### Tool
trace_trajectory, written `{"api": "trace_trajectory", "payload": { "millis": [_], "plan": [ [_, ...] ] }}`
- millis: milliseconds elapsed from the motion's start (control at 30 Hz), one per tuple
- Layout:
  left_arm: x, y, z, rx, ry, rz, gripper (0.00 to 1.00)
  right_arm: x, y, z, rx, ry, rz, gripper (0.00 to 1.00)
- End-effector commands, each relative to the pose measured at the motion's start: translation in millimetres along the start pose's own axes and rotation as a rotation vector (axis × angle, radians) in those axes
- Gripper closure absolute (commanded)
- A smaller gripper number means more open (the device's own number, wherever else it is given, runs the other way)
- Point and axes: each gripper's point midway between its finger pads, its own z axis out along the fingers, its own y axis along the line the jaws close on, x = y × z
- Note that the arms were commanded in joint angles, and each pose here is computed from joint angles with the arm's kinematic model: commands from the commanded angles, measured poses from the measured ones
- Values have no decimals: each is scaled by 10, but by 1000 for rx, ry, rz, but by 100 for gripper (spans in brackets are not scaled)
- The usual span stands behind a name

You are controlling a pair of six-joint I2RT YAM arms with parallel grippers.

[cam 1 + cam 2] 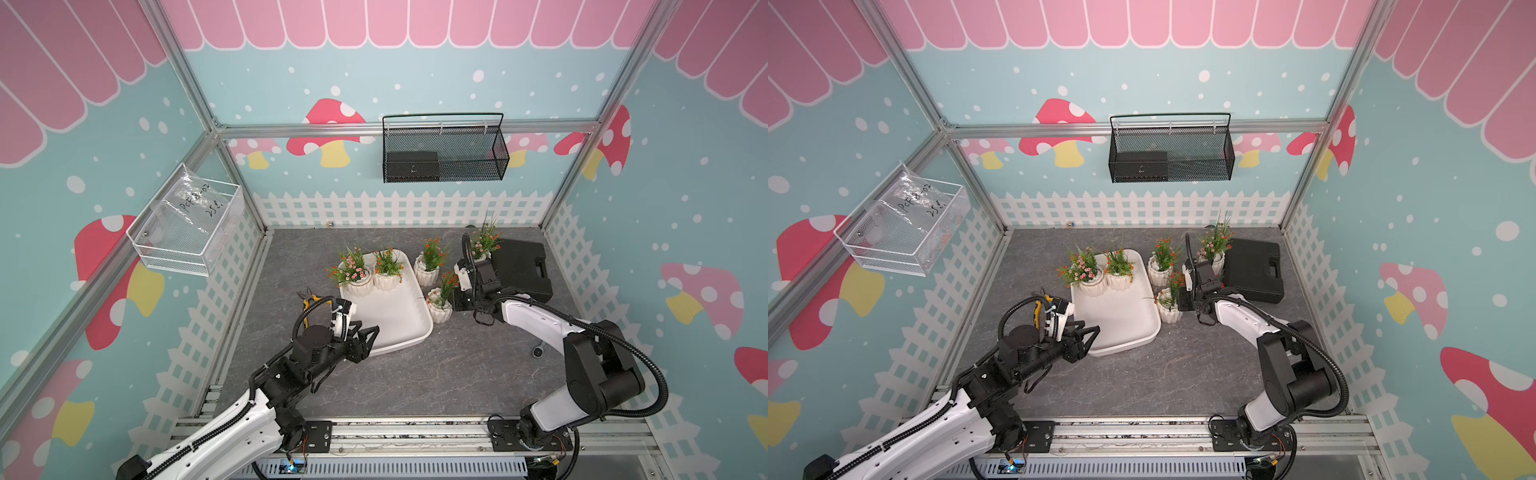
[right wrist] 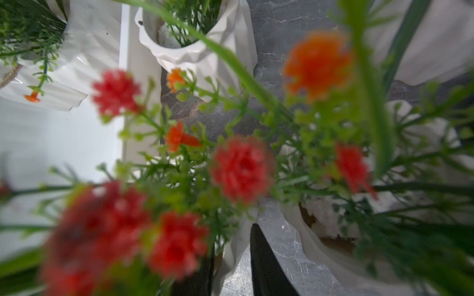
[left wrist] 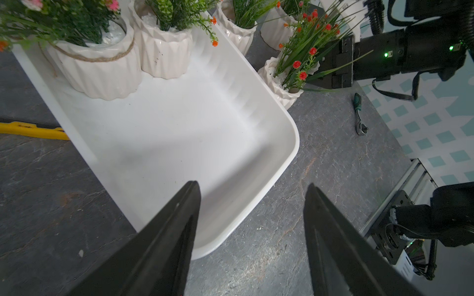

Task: Put the potted gypsophila into the storage box
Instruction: Pick up the baby's breath potted plant from the center of the board.

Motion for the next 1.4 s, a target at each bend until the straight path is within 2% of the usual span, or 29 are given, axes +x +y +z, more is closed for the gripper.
{"api": "trace_trajectory", "payload": {
  "millis": [0,300,567,933,1367],
  "plan": [
    [-1,-1,18,0,-6,11,35,-125,28,39,-14,-20,-9,73],
    [6,14,17,-6,-7,11,35,-45,11,225,-17,27,-4,74],
    [20,22,35,-8,-5,11,35,-75,46,157,-34,8,-12,81],
    [30,63,53,-32,2,13,35,-232,162,-173,-64,-75,-31,96],
    [18,68,33,-36,-5,14,35,-394,249,-773,-86,-209,-34,100]
  ]
}}
